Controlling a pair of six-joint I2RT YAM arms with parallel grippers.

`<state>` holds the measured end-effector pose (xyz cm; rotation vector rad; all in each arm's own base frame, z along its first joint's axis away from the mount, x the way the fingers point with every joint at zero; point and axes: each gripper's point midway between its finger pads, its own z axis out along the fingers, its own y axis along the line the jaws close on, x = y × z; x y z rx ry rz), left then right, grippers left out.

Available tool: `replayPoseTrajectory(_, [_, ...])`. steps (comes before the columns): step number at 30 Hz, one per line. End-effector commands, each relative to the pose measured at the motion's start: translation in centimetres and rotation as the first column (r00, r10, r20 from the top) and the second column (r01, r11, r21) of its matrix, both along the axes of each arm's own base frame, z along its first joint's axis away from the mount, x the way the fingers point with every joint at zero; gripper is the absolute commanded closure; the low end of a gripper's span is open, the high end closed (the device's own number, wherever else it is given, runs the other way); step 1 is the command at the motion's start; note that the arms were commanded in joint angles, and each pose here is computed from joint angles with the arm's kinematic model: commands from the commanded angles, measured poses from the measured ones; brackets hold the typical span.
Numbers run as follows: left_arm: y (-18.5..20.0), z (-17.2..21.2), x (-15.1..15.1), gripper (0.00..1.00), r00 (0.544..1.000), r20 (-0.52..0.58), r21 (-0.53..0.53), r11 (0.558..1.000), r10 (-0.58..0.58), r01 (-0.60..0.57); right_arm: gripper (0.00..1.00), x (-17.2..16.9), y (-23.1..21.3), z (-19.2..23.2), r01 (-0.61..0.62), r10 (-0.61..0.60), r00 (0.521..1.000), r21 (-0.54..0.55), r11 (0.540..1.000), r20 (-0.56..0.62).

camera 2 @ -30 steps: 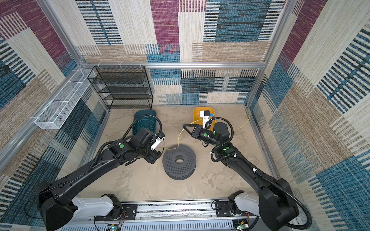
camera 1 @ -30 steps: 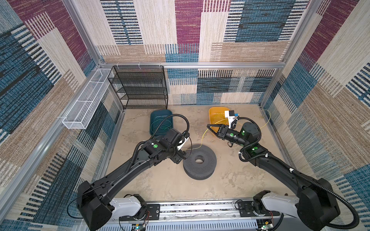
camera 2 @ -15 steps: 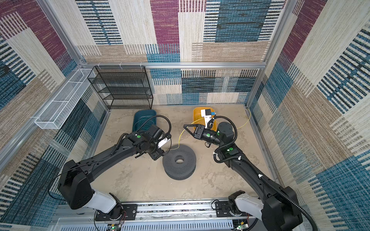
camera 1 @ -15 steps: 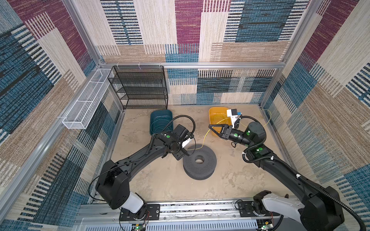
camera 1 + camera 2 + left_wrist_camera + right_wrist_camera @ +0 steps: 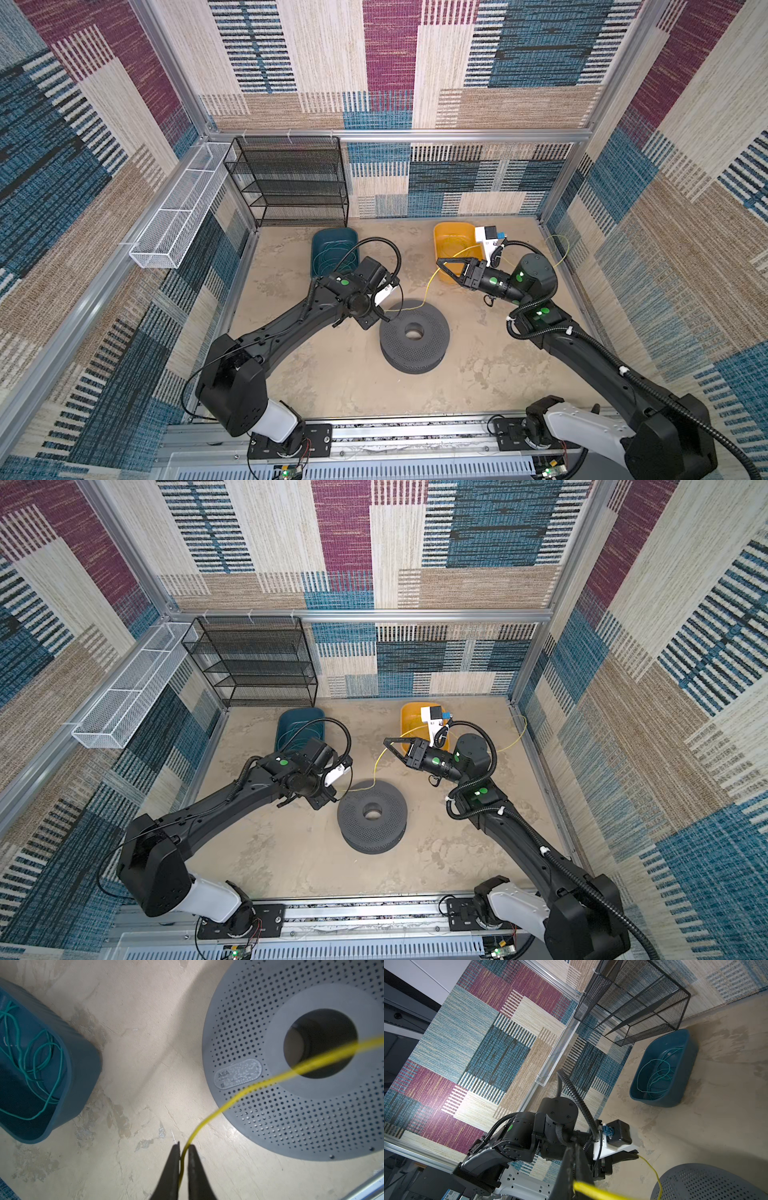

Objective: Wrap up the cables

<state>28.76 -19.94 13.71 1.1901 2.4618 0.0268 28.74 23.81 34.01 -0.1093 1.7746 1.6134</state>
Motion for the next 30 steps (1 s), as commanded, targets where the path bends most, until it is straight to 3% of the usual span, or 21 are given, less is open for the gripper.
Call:
replayPoseTrajectory(1, [0.1, 0.6, 0.2, 1.00, 1.000, 0.015, -0.002, 1.000, 0.012, -0.012, 1.00, -0.2, 0.0, 0.3, -0.006, 0.006, 1.000, 0.007, 1.000, 0.020])
replayPoseTrajectory(9, [0.3, 1.2, -0.1, 1.00, 0.999, 0.020, -0.020, 0.999, 0.026, -0.026, 1.00, 0.1, -0.2, 0.3, 0.014, -0.014, 1.000, 0.003, 1.000, 0.020])
replayPoseTrajectory(14, [1.0, 1.8, 0.0, 1.00, 0.993, 0.039, -0.036, 0.993, 0.111, -0.110, 1.00, 0.5, -0.5, -0.5, 0.044, -0.044, 0.999, -0.006, 0.999, 0.008])
replayPoseTrajectory(16, [1.1, 2.1, -0.1, 1.00, 0.986, 0.035, -0.059, 0.985, 0.162, -0.160, 0.87, 0.8, -0.4, -1.1, 0.052, -0.052, 0.999, -0.015, 0.999, -0.008])
replayPoseTrajectory(18, [1.2, 2.4, 0.0, 1.00, 0.976, 0.036, -0.087, 0.973, 0.217, -0.213, 0.62, 1.0, -0.5, -1.9, 0.064, -0.065, 0.998, -0.030, 0.997, -0.024])
replayPoseTrajectory(21, [0.8, 3.1, 0.1, 1.00, 0.962, 0.023, -0.143, 0.953, 0.273, -0.267, 0.59, 1.2, -0.9, -2.9, 0.090, -0.092, 0.995, -0.053, 0.995, -0.033])
replayPoseTrajectory(26, [0.3, 4.6, 0.2, 1.00, 0.954, 0.012, -0.191, 0.937, 0.300, -0.292, 0.37, 1.3, -2.0, -5.7, 0.156, -0.166, 0.985, -0.154, 0.976, -0.052])
replayPoseTrajectory(30, [-0.3, 6.3, 0.7, 1.00, 0.951, 0.024, -0.234, 0.926, 0.310, -0.296, 0.33, 0.6, -2.4, -8.7, 0.153, -0.176, 0.979, -0.201, 0.968, -0.105])
